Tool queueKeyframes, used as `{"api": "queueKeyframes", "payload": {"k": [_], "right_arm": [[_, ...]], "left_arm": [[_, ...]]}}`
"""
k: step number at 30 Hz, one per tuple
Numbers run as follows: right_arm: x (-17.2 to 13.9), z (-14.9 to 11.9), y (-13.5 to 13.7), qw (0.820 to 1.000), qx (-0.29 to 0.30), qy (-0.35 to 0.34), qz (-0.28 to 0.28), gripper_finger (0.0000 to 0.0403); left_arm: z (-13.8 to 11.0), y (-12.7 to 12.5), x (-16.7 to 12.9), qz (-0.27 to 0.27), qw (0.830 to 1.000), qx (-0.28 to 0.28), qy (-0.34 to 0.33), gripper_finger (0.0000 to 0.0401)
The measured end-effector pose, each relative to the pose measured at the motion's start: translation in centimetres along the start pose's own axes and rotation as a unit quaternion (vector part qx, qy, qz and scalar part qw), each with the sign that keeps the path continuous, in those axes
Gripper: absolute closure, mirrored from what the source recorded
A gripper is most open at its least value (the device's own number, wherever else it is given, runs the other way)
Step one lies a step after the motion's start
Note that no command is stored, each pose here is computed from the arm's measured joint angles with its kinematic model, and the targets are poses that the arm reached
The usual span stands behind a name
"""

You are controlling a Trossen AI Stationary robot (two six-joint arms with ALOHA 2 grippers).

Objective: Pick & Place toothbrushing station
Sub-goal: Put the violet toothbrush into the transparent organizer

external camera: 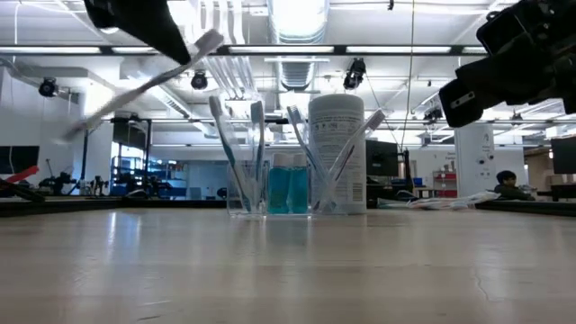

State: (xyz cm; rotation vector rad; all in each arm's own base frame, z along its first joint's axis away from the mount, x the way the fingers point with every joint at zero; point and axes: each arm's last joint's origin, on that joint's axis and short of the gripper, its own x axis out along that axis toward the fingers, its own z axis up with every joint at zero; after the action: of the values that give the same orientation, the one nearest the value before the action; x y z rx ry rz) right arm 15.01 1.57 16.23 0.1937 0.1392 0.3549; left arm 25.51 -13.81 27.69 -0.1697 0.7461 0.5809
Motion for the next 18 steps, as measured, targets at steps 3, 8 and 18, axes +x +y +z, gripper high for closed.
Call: {"api": "queueKeyframes", "payload": {"k": [3, 8, 18], "right_arm": [[-0.2, -0.4, 0.0, 1.0, -0.003, -0.008, 0.001, 0.0394], [-0.3, 0.3, 0.1, 0.998, -0.024, -0.049, 0.005, 0.0394], [-0.5, 1.5, 0.4, 0.99, -0.087, -0.111, 0.011, 0.0394]], "left_arm": [[-1.3, 2.4, 0.0, -0.053, 0.993, -0.002, -0.103, 0.04], [-2.6, 5.5, 0.0, -0.182, 0.941, 0.022, -0.283, 0.04], [-5.4, 10.8, 2.5, -0.201, 0.868, 0.007, -0.454, 0.0401]]}}
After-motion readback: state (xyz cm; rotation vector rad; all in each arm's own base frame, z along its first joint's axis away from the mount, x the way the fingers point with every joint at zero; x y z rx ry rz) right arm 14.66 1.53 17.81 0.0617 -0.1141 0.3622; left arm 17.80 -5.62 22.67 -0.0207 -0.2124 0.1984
